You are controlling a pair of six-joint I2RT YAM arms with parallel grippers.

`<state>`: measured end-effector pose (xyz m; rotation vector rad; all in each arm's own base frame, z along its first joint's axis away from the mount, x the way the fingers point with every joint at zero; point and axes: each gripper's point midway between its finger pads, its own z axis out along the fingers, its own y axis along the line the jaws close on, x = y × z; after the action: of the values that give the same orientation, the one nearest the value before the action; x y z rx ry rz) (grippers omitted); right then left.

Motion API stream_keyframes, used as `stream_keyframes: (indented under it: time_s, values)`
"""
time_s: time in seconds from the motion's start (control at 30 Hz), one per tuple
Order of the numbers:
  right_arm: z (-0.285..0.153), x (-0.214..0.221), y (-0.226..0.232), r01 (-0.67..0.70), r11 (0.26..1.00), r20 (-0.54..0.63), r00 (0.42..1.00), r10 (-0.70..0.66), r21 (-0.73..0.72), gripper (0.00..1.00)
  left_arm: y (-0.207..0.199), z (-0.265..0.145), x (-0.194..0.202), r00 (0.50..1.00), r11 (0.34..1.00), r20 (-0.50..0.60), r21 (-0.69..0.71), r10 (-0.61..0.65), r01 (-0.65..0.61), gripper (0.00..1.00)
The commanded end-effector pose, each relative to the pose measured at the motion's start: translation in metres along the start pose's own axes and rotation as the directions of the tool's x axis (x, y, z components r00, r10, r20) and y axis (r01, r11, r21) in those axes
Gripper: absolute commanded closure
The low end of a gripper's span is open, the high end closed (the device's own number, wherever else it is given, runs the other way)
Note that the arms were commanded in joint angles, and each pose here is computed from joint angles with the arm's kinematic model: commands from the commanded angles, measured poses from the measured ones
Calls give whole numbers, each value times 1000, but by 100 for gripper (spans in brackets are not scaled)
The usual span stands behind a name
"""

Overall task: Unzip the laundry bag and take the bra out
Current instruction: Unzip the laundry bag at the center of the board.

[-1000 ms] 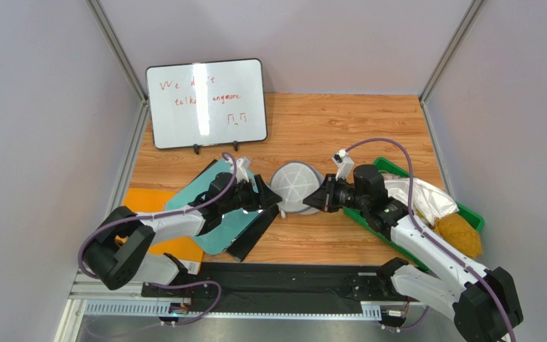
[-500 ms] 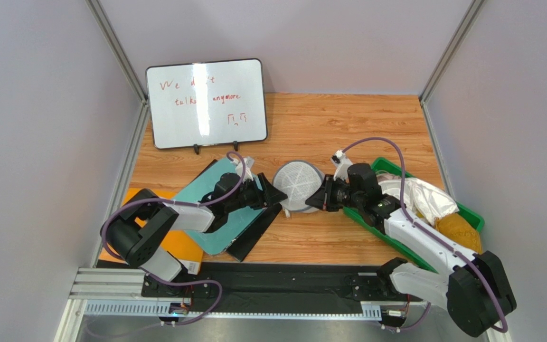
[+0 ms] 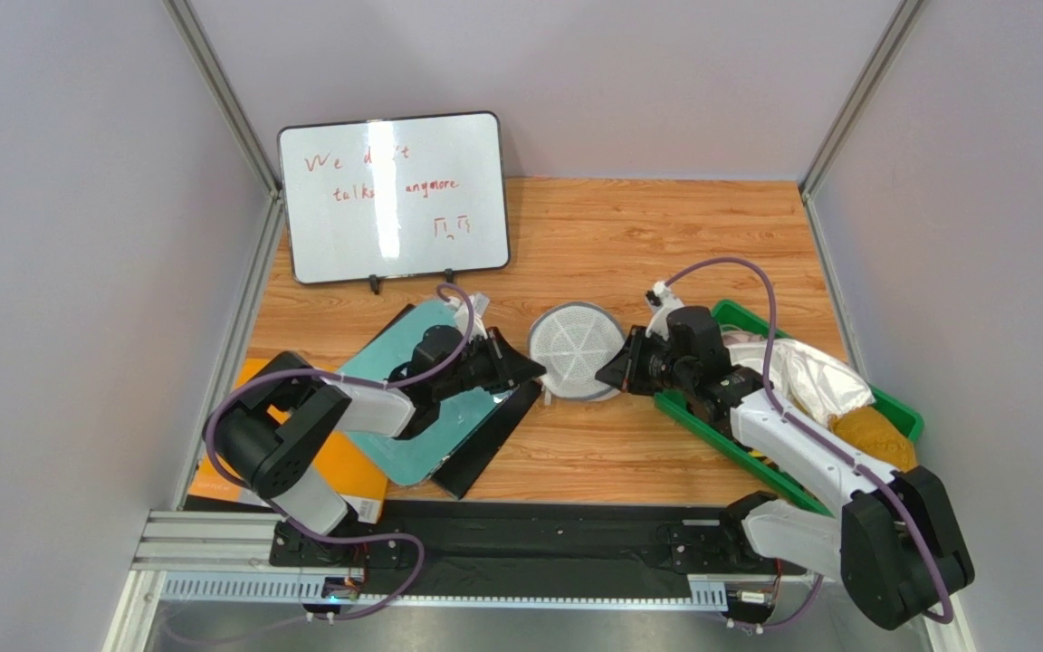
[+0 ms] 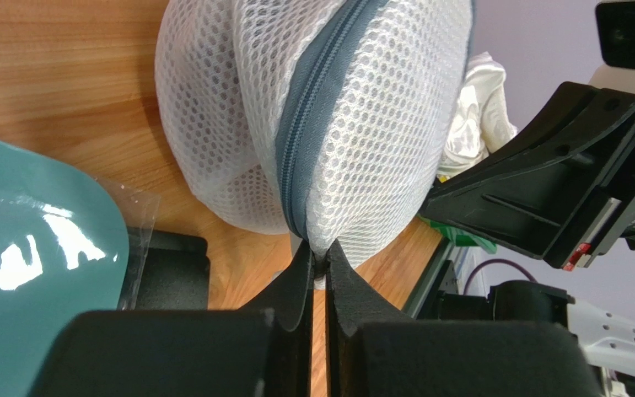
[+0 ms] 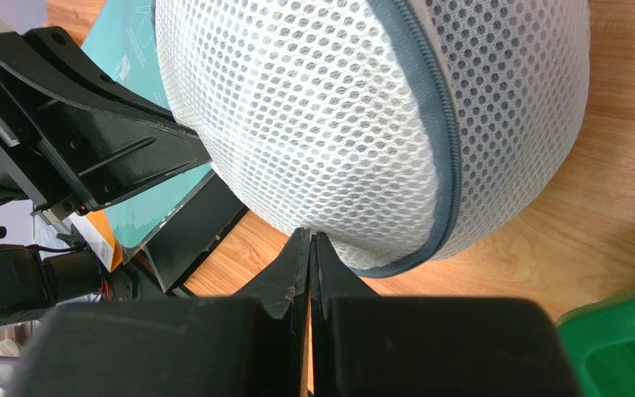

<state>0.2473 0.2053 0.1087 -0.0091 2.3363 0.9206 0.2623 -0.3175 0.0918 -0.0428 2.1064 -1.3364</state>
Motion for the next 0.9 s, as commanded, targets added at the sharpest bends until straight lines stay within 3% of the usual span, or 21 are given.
stream_keyframes:
  time_s: [0.0,0.2,0.3,0.43,0.53,0.7,0.87]
  values:
    - [-7,-22,13,60,998,56,997,-59,-19,100,-38,6,-22,998,992,54,120,36,-42,100]
    - [-38,-32,35,180,983,70,981,-182,36,99,-70,9,-36,997,996,49,69,61,-64,100]
    - [-51,-31,52,206,978,89,974,-208,31,91,-76,2,-39,997,997,48,-33,66,-64,100]
    - [-59,-16,74,220,975,98,971,-216,-22,70,-76,-12,-56,991,994,131,-113,21,-6,100]
    - [-59,-6,89,245,969,107,964,-242,-23,64,-72,-22,-58,990,984,138,-173,-9,33,100]
    - [-58,-6,115,304,952,169,938,-303,23,59,-69,-27,-52,993,957,102,-275,-63,89,100]
    - [-40,4,107,299,950,139,941,-310,92,58,-77,-28,-45,993,960,95,-264,-70,93,100]
